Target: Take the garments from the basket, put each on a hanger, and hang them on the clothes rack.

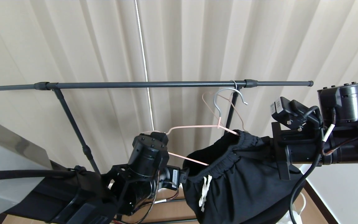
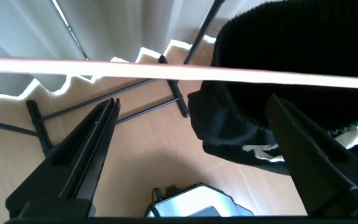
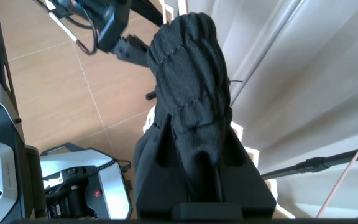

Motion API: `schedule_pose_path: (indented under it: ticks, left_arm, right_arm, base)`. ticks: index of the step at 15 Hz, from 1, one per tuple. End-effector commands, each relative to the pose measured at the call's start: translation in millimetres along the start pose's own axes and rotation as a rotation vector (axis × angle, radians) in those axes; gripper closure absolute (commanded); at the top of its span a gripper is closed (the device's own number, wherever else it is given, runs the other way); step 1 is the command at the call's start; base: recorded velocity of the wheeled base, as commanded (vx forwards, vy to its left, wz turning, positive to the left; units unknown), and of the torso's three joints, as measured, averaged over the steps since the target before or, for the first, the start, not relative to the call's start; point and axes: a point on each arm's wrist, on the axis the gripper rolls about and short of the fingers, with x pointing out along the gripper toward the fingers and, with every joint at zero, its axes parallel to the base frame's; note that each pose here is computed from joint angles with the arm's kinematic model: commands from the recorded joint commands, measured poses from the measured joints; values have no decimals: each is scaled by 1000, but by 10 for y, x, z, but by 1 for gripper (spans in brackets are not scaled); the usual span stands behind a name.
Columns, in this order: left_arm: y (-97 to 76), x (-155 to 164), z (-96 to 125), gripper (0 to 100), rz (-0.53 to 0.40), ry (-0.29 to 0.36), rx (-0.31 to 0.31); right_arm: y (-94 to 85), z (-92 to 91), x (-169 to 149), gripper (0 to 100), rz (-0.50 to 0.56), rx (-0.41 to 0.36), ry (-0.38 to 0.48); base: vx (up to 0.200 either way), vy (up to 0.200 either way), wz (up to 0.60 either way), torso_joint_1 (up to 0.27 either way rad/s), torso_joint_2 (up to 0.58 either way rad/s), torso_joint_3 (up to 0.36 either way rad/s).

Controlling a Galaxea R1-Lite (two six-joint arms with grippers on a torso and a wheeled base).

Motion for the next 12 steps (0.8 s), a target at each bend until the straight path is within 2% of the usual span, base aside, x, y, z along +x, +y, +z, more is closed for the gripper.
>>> schedule_pose_path:
  ticks: [1, 5, 7, 10, 11, 12]
  left_arm:
    - [-96, 138, -110, 0, 12, 31, 27]
    - [-121, 149, -172, 0, 19, 45, 66]
    - [-125, 91, -314, 0, 16, 87, 115]
    - [-134, 80, -357, 0, 12, 99, 126]
    - [-135, 80, -427, 0, 12, 122, 160]
    - [-137, 108, -450, 0, 14, 130, 164]
  right_arm:
    - [2, 4, 0, 100, 1, -1, -1]
    - [-3, 8, -3, 100, -1, -3, -3]
    - [-9, 19, -16, 100, -6, -5, -7]
    - [-4, 29, -34, 100, -9, -8, -12]
    - [3, 37, -52, 100, -26, -12, -10]
    - [5, 40, -56, 100, -26, -12, -11]
  base:
    - [0, 0, 0, 0, 0, 0]
    - [0, 0, 0, 0, 0, 0]
    - [0, 0, 0, 0, 0, 0]
    - [0, 0, 0, 0, 0, 0]
    - [0, 0, 0, 0, 0, 0]
    - [0, 0, 0, 0, 0, 0]
